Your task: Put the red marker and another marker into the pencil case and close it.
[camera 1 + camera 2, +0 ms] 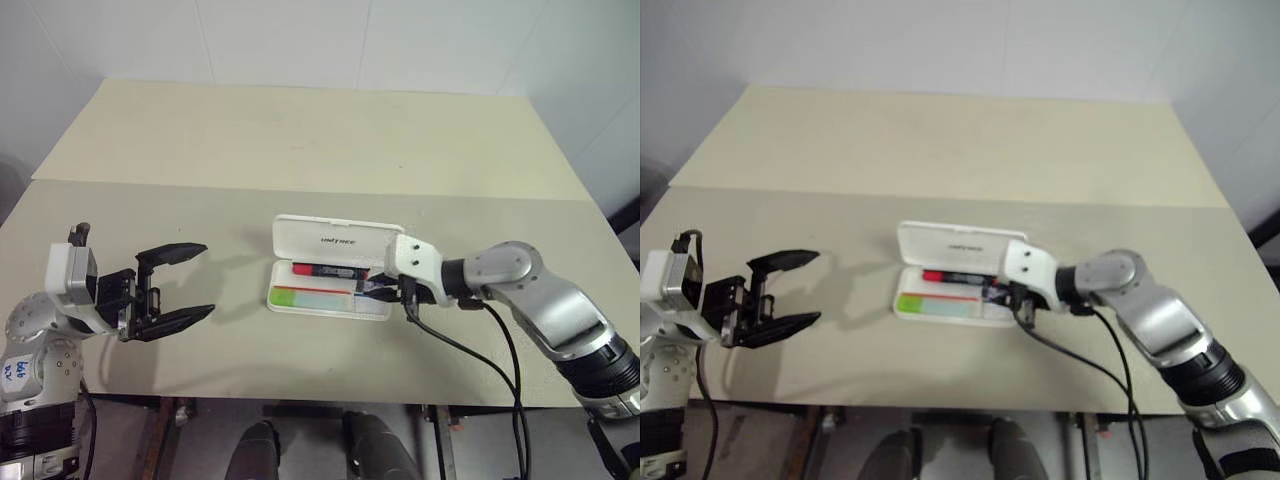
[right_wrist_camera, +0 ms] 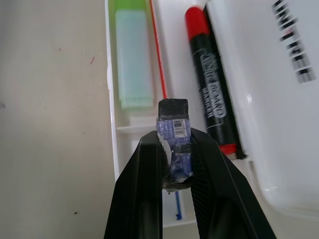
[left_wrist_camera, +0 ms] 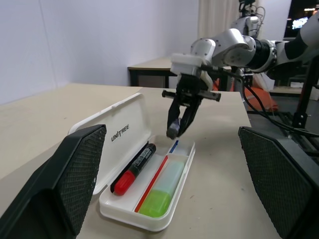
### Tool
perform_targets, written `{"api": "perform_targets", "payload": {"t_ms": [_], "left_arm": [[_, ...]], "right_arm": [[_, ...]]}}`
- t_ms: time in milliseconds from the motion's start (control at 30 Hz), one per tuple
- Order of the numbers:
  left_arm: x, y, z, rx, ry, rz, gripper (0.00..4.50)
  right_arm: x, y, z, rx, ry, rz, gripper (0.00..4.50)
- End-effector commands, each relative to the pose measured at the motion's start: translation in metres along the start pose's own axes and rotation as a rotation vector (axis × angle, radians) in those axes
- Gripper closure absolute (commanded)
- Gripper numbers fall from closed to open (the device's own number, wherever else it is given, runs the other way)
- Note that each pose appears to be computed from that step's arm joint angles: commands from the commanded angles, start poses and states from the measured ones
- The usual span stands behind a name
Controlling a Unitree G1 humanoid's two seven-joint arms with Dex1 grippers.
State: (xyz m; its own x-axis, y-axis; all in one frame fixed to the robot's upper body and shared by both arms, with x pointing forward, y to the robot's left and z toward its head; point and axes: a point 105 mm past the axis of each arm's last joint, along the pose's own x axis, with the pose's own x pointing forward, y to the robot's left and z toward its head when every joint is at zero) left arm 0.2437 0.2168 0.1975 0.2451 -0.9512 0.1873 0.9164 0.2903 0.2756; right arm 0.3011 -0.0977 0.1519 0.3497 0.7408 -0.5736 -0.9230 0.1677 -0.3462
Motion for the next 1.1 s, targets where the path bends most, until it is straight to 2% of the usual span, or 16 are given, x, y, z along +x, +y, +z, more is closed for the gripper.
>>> {"api": "perform_targets", "payload": {"t_ms": [33,400,567,767,1000,1100], "left_arm": [[-0.002,-0.001,0.011,0.054,-0.015,0.010,0.00],[-0.002,0.000,0.010,0.071,-0.004,0.020,0.00],[0.000,-0.001,0.009,0.068,-0.010,0.016,0.00],[0.001,-0.001,0.008,0.067,-0.012,0.011,0.00],[0.003,-0.001,0.007,0.066,-0.019,0.013,0.00],[0.001,0.000,0.007,0.070,-0.017,0.027,0.00]], "right_arm": [[-0.002,-0.001,0.008,-0.050,-0.009,0.005,4.09],[-0.001,0.001,-0.006,-0.049,0.046,0.023,4.09],[0.000,0.003,-0.005,-0.043,0.036,0.028,2.42],[-0.002,0.006,-0.003,-0.041,0.028,0.036,0.12],[-0.009,0.011,0.007,-0.025,-0.012,0.053,0.05],[-0.019,0.013,0.018,0.007,-0.091,0.041,0.05]]}}
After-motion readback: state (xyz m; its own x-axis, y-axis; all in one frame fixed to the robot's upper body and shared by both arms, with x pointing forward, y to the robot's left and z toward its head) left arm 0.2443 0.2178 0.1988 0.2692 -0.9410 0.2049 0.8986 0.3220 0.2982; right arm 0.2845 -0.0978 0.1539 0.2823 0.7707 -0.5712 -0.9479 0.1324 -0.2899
